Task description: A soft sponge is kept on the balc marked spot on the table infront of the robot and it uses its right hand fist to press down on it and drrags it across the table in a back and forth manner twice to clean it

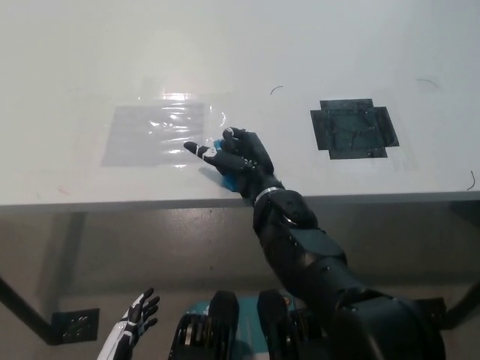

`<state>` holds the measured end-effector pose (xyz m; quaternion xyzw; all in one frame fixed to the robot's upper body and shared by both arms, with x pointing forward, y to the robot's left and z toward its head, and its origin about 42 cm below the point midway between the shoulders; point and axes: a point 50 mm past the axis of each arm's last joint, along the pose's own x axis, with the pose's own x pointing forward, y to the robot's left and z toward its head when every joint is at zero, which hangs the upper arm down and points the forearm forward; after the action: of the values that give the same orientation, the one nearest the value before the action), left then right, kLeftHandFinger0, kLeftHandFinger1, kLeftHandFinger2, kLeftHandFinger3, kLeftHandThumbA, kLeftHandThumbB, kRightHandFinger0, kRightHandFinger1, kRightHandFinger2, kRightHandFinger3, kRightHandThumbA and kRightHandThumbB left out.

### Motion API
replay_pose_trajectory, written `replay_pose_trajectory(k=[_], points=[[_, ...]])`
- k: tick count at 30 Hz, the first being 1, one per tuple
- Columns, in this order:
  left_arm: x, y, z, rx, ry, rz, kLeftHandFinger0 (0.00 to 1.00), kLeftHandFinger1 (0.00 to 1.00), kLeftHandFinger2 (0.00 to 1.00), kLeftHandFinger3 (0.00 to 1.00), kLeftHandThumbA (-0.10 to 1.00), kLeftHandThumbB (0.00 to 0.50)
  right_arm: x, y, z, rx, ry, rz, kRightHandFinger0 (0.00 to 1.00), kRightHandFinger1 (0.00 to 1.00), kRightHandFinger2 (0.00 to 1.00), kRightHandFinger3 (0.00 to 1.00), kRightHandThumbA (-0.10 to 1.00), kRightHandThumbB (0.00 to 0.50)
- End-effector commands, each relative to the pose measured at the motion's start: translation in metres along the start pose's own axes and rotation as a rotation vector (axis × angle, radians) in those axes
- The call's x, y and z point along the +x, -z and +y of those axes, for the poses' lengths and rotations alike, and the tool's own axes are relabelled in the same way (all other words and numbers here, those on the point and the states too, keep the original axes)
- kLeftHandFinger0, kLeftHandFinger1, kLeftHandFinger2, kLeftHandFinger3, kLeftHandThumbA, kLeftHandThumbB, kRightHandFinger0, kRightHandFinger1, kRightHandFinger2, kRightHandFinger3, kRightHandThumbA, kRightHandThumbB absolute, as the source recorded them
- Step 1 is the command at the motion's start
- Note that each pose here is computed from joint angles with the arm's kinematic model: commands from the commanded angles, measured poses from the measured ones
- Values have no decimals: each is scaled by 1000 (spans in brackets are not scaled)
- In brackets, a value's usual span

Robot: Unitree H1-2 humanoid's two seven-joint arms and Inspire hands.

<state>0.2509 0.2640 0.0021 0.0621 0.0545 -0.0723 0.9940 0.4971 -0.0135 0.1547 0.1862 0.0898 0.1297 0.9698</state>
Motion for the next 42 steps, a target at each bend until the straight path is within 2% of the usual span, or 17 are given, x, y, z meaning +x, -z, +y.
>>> replay_pose_trajectory(k=[1, 5, 8, 13, 17, 18, 20, 22, 29, 31, 32, 34, 35, 36, 39, 41, 42], points=[[1, -6, 5, 19, 9, -46, 1000, 1000, 1000, 1000, 1000, 474, -5, 0, -51, 7, 73, 43, 0, 0, 0, 0, 1000, 177], [0, -5, 4, 13, 9, -48, 1000, 1000, 1000, 1000, 1000, 452, -9, -12, -95, 10, 152, 28, 0, 0, 0, 0, 1000, 198], [0, -5, 4, 14, 6, -44, 1000, 1000, 1000, 1000, 1000, 462, -15, -20, -128, 38, 208, 6, 0, 0, 0, 0, 1000, 164], [0, -4, 4, 8, 2, -46, 1000, 1000, 1000, 1000, 1000, 459, -32, -31, -185, 43, 307, -10, 0, 0, 0, 0, 1000, 181], [1, -5, 3, 12, 4, -43, 1000, 1000, 1000, 1000, 1000, 456, -52, -39, -232, 28, 400, -26, 0, 0, 0, 0, 1000, 170], [1, -5, 3, 12, 4, -45, 1000, 1000, 1000, 1000, 1000, 453, -59, -41, -245, 22, 421, -28, 0, 18, 104, 82, 1000, 176], [1, -5, 4, 13, 8, -47, 1000, 1000, 1000, 1000, 1000, 443, -71, -43, -268, 18, 464, -33, 0, 0, 5, 40, 1000, 182], [1, -5, 4, 17, 10, -43, 1000, 1000, 1000, 1000, 1000, 451, -87, -47, -293, 35, 515, -44, 0, 0, 0, 14, 1000, 208], [5, -7, 4, 17, 18, -45, 1000, 1000, 1000, 1000, 1000, 442, -137, -49, -356, 85, 658, -70, 0, 0, 0, 9, 1000, 195], [7, -8, 4, 23, 17, -49, 1000, 1000, 1000, 1000, 1000, 437, -149, -50, -368, 85, 702, -70, 0, 0, 8, 59, 1000, 179], [7, -9, 4, 34, 20, -44, 1000, 1000, 1000, 1000, 1000, 451, -155, -50, -374, 38, 726, -70, 0, 0, 50, 127, 1000, 167], [9, -10, 4, 40, 23, -50, 1000, 1000, 1000, 1000, 1000, 444, -161, -51, -380, 55, 738, -85, 0, 0, 135, 252, 1000, 151], [10, -11, 4, 42, 27, -55, 1000, 1000, 1000, 1000, 1000, 437, -166, -53, -385, 94, 747, -102, 0, 0, 154, 286, 1000, 134], [10, -11, 4, 40, 26, -56, 1000, 1000, 1000, 1000, 1000, 440, -168, -53, -388, 103, 747, -104, 0, 0, 167, 302, 1000, 143], [11, -11, 4, 33, 22, -56, 1000, 1000, 1000, 1000, 1000, 439, -174, -55, -394, 112, 751, -104, 0, 0, 140, 268, 1000, 134], [11, -10, 4, 33, 21, -56, 1000, 1000, 1000, 1000, 1000, 438, -176, -56, -396, 129, 760, -108, 0, 0, 18, 183, 1000, 147], [11, -10, 4, 35, 20, -53, 1000, 1000, 1000, 1000, 1000, 449, -176, -57, -396, 141, 756, -109, 0, 0, 1, 123, 1000, 154]])
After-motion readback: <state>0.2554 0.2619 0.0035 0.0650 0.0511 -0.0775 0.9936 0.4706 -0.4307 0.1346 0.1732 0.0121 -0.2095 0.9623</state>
